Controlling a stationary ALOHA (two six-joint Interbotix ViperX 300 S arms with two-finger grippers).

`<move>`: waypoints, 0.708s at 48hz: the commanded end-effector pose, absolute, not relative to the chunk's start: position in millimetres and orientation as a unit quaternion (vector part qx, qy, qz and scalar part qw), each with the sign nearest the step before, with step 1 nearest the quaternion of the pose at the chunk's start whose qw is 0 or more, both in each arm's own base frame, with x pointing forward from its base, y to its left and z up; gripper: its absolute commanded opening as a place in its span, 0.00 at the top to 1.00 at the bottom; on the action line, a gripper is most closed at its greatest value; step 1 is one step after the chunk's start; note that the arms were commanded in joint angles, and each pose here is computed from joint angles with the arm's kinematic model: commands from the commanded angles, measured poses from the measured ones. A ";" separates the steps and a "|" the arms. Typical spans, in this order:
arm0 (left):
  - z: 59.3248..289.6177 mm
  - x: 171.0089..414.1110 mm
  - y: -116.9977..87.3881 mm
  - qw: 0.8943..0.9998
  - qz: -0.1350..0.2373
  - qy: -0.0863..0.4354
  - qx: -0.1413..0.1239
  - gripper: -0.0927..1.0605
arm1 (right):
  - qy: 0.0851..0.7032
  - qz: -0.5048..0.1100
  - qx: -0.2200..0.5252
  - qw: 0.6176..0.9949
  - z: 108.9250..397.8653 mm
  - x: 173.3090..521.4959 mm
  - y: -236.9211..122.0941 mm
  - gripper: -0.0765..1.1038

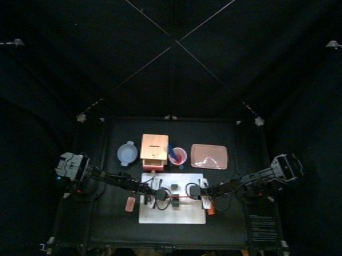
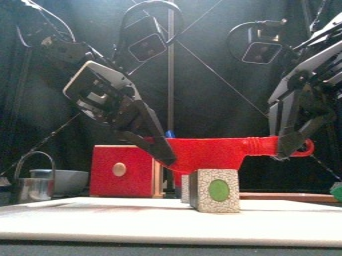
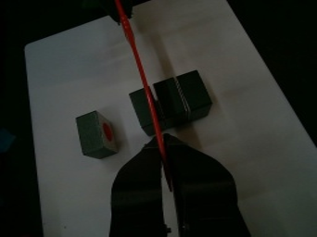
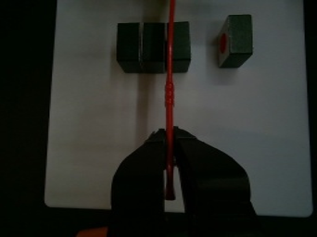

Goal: Place sushi on board then cut the sushi with the knife then place the pieces on the plate
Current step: Cut the sushi into 4 pieces

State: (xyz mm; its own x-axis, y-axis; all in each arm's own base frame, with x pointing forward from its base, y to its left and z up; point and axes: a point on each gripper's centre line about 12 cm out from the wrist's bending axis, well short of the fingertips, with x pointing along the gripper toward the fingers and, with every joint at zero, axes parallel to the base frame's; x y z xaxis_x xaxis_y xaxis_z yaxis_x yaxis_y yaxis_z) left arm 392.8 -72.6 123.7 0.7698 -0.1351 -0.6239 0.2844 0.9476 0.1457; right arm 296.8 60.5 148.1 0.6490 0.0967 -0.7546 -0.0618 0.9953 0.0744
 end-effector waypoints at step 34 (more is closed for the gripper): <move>135.1 398.9 -81.4 0.933 -0.128 0.310 0.134 0.67 | 0.402 0.044 0.009 0.915 162.1 302.9 59.0 0.68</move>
State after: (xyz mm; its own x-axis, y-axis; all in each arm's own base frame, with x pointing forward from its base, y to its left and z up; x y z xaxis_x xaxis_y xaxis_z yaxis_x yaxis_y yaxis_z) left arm 393.7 -77.7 126.4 0.7600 -0.1459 -0.6333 0.3106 0.9375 0.1567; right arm 297.4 58.2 152.8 0.6499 0.0826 -0.7555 -0.0695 0.9964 0.0491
